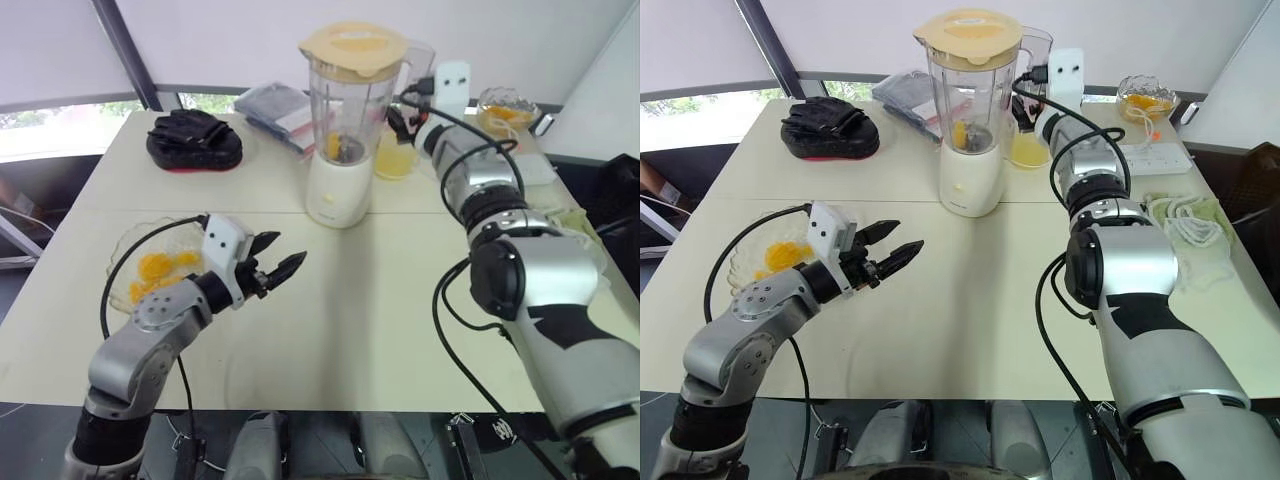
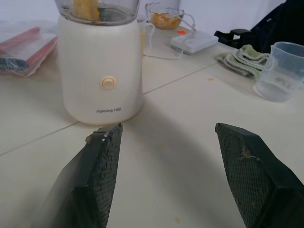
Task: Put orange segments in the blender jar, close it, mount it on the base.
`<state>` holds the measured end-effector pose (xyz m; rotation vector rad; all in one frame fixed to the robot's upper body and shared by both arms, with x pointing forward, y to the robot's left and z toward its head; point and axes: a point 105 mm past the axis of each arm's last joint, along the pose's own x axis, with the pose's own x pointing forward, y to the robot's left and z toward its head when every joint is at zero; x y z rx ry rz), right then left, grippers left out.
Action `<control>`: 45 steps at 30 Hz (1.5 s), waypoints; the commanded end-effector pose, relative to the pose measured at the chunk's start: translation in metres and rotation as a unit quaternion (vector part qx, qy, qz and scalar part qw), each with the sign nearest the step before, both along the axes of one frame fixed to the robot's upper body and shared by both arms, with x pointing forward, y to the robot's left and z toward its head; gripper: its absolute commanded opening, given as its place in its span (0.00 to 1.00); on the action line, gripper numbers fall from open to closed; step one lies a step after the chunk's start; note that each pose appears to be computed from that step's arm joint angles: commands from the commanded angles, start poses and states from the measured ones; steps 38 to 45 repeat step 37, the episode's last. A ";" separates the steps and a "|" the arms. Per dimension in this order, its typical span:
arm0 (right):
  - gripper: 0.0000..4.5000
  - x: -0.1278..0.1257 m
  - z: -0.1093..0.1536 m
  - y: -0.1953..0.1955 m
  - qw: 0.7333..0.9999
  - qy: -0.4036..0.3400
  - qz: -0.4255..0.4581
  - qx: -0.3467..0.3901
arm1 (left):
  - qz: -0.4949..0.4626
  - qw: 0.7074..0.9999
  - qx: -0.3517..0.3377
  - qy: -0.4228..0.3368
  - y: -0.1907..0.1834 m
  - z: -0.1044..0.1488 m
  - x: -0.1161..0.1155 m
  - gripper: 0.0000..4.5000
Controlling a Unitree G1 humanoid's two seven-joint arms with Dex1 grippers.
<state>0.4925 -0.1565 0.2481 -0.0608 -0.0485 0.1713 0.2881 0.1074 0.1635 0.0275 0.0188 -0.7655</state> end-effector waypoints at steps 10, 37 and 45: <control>0.85 -0.005 0.002 -0.020 0.999 -0.032 -0.007 0.010 | -0.028 0.999 0.000 -0.020 -0.006 0.011 0.003 0.72; 0.85 -0.241 0.009 -0.033 0.976 0.007 0.210 -0.057 | -0.022 0.999 -0.043 -0.016 0.024 0.042 0.019 0.72; 0.85 -0.241 0.009 -0.033 0.976 0.007 0.210 -0.057 | -0.022 0.999 -0.043 -0.016 0.024 0.042 0.019 0.72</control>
